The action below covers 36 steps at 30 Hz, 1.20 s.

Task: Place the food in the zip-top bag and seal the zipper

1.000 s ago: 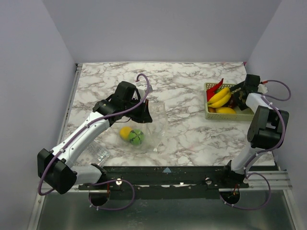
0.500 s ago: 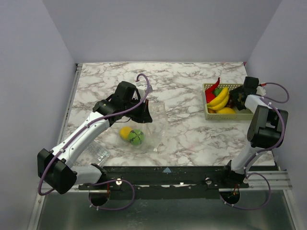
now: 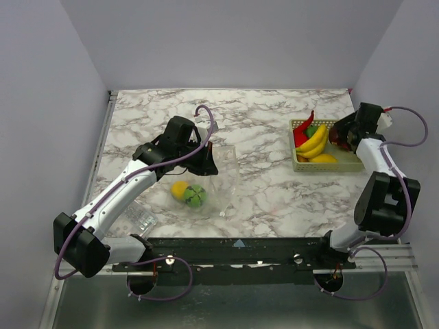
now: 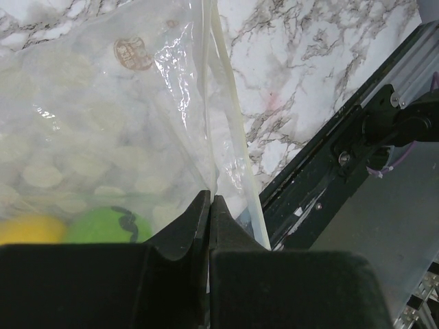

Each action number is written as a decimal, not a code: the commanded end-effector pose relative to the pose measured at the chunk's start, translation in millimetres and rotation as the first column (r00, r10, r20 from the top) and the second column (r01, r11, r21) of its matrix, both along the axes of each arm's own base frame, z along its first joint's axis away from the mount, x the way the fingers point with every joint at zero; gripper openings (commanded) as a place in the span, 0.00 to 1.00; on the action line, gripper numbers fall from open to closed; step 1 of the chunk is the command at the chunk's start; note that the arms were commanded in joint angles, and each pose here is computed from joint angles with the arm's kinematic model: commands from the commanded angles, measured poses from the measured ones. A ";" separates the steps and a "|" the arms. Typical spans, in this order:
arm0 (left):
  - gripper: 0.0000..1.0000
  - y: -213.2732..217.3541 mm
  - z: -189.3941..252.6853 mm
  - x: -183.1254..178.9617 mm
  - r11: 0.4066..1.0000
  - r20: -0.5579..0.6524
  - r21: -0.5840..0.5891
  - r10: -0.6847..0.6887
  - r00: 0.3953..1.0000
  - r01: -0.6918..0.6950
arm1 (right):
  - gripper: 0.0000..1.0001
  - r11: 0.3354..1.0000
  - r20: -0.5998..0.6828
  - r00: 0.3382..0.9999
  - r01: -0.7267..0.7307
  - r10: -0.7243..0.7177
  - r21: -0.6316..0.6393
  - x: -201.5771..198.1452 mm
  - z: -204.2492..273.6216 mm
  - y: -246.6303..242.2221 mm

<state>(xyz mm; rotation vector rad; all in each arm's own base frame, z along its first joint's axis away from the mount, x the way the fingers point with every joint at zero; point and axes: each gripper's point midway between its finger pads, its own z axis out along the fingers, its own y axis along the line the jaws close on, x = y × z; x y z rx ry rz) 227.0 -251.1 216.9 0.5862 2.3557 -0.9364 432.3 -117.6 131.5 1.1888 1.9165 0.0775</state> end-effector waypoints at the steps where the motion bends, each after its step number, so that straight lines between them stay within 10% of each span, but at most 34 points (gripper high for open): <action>1: 0.00 -2.5 4.7 -3.8 1.000 0.009 -0.027 -0.017 1.000 0.017 | 0.10 0.997 -0.007 0.998 -0.056 0.055 -0.062 -16.6 21.8 2.7; 9: 0.00 -2.4 3.0 -3.1 1.000 0.007 -0.021 -0.015 1.000 0.015 | 0.00 0.895 0.178 0.878 -0.443 0.444 -0.047 -39.2 56.4 82.3; 18: 0.00 -3.4 -3.1 0.1 1.000 -0.009 -0.005 -0.012 1.000 0.012 | 0.00 0.559 0.408 0.495 -0.828 0.767 -0.045 -92.5 93.2 226.8; 28: 0.00 -1.6 -5.9 1.8 1.000 -0.008 0.008 -0.003 1.000 0.003 | 0.00 0.145 0.568 0.099 -0.989 0.817 -0.036 -174.8 94.9 376.4; 36: 0.00 -0.8 -5.4 2.3 1.000 -0.003 0.008 0.001 1.000 -0.001 | 0.00 0.056 0.544 0.025 -0.998 0.839 -0.041 -202.0 88.2 418.2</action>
